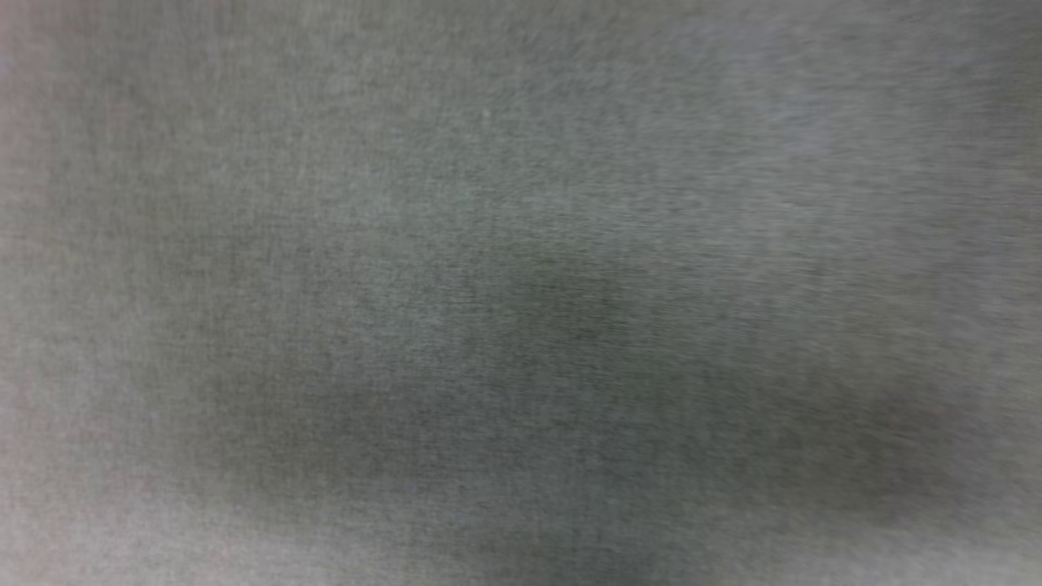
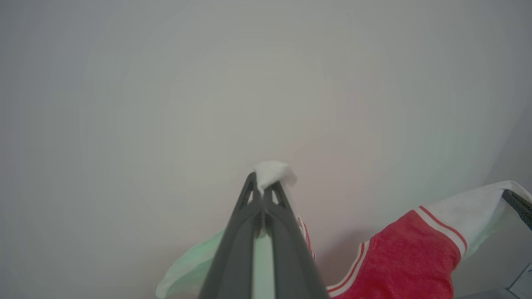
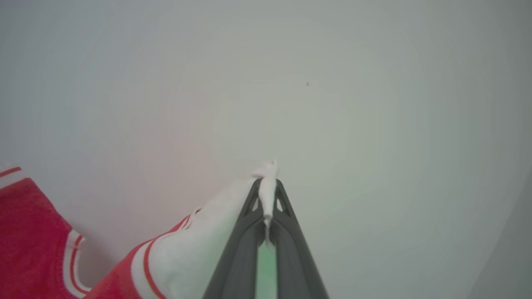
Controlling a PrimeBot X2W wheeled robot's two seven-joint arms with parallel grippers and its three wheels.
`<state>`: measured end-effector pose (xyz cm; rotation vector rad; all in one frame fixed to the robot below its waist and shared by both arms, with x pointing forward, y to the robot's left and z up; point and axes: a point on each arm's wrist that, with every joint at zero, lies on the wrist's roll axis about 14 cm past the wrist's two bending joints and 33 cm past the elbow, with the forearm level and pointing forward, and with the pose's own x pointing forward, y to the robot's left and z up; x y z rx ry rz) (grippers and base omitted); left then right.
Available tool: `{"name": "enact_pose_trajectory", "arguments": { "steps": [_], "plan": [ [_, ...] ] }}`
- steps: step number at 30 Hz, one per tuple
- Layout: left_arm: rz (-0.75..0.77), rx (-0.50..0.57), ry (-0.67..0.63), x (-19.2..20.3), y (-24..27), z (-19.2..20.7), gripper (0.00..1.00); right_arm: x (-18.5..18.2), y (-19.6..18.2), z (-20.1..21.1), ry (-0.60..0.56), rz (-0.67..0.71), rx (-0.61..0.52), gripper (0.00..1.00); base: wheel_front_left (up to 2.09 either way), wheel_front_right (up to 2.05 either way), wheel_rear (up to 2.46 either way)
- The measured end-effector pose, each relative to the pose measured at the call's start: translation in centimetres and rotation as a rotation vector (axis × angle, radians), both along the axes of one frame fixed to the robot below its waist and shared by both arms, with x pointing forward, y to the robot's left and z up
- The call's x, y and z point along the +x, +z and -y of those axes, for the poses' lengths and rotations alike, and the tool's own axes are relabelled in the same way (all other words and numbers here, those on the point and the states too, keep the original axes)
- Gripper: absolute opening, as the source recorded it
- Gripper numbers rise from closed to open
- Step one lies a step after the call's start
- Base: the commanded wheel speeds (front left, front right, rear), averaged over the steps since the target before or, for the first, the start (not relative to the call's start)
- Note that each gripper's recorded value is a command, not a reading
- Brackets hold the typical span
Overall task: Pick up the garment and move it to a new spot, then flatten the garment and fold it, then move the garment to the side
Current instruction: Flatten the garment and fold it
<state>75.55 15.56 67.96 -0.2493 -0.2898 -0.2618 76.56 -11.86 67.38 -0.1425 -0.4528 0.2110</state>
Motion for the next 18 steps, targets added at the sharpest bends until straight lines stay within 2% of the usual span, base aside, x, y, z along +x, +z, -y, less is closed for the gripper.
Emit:
{"name": "enact_pose_trajectory", "arguments": {
  "steps": [2,3,7,13,18],
  "plan": [
    [-0.083,0.001,0.006,0.6,-4.5,-0.6,0.0,0.9,-4.2,-0.8,0.017,-0.071,0.01,0.0,0.0,0.0,0.0],
    [-0.121,0.036,0.007,0.5,-6.3,-0.8,0.0,1.2,-5.7,-1.3,0.027,-0.095,0.003,0.0,0.0,0.0,0.0],
    [-0.263,0.089,0.032,-0.4,-11.7,-2.8,0.0,1.2,-9.5,-3.3,0.076,-0.172,0.022,0.0,0.0,0.0,0.0],
    [-0.404,0.145,0.049,-3.6,-14.7,-5.1,0.0,-0.9,-12.8,-5.2,0.134,-0.305,0.018,0.0,0.0,0.0,0.0],
    [-0.525,0.187,0.055,-8.3,-16.5,-7.0,0.0,-4.7,-15.4,-6.6,0.194,-0.459,0.013,0.0,0.0,0.0,0.0]
  ]
}}
